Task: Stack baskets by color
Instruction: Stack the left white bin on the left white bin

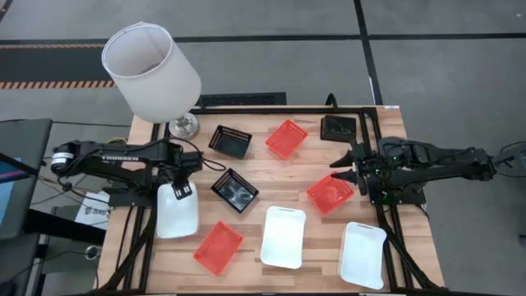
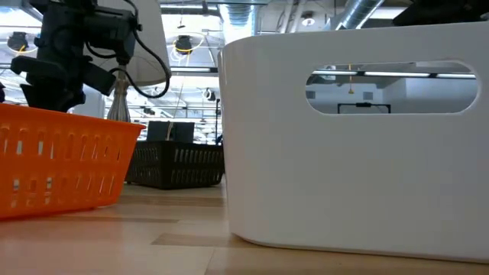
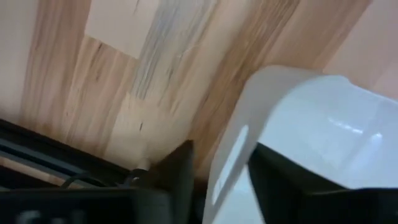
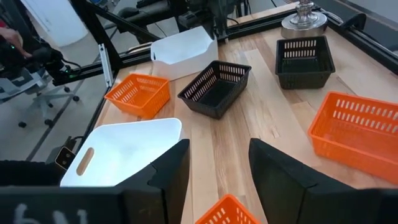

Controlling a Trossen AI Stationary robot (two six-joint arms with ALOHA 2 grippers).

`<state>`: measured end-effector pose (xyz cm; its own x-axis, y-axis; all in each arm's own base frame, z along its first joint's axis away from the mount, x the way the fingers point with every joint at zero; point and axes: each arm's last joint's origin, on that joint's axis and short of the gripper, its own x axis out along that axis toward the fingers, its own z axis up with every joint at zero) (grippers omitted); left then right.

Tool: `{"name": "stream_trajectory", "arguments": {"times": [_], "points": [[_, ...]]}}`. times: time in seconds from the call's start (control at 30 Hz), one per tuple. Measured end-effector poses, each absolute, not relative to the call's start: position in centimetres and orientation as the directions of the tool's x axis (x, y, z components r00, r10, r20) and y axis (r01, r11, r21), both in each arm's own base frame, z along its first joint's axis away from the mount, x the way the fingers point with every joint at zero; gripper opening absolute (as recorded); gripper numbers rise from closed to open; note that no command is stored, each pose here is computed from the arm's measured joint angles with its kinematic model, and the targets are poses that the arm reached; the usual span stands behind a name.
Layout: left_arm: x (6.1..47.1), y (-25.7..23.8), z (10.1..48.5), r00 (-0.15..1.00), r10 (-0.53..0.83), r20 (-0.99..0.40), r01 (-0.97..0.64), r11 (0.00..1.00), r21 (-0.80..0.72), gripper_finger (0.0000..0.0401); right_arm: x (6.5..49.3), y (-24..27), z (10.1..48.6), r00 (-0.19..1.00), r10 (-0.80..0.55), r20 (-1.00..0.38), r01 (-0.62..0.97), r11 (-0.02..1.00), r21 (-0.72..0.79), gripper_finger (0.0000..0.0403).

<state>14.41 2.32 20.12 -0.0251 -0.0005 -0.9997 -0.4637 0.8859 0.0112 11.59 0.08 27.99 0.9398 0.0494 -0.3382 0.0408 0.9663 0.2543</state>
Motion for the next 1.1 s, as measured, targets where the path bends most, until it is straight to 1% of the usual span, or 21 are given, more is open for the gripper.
{"name": "stream_trajectory", "arguments": {"times": [0.13,0.2,0.3,0.43,0.57,0.77,1.1], "points": [[14.8,2.4,19.6,-0.063,-0.006,-0.998,-0.458,0.888,0.024,0.0030,11.5,0.1,27.8,0.933,0.050,-0.358,0.046,0.966,0.254,0.0188],[15.1,2.4,19.3,-0.084,-0.016,-0.996,-0.455,0.890,0.024,0.0008,11.5,0.1,27.7,0.930,0.049,-0.365,0.048,0.966,0.254,0.0189],[15.6,2.4,18.7,-0.114,-0.050,-0.992,-0.439,0.898,0.005,0.0003,11.5,0.1,27.7,0.926,0.049,-0.374,0.051,0.966,0.253,0.0189],[16.0,2.3,18.3,-0.149,-0.051,-0.988,-0.432,0.902,0.018,0.0000,11.4,0.1,27.6,0.925,0.049,-0.377,0.054,0.964,0.259,0.0184],[16.1,2.3,18.8,-0.161,-0.046,-0.986,-0.425,0.905,0.027,0.0000,11.4,0.1,27.6,0.924,0.049,-0.378,0.055,0.964,0.260,0.0180],[16.6,2.1,21.7,-0.170,-0.003,-0.986,-0.412,0.909,0.068,0.0000,11.4,0.1,27.6,0.922,0.049,-0.384,0.057,0.964,0.260,0.0181],[17.8,2.2,28.1,-0.075,0.100,-0.992,-0.413,0.903,0.122,0.0000,11.4,0.1,27.6,0.922,0.049,-0.383,0.057,0.964,0.261,0.0178]]}}
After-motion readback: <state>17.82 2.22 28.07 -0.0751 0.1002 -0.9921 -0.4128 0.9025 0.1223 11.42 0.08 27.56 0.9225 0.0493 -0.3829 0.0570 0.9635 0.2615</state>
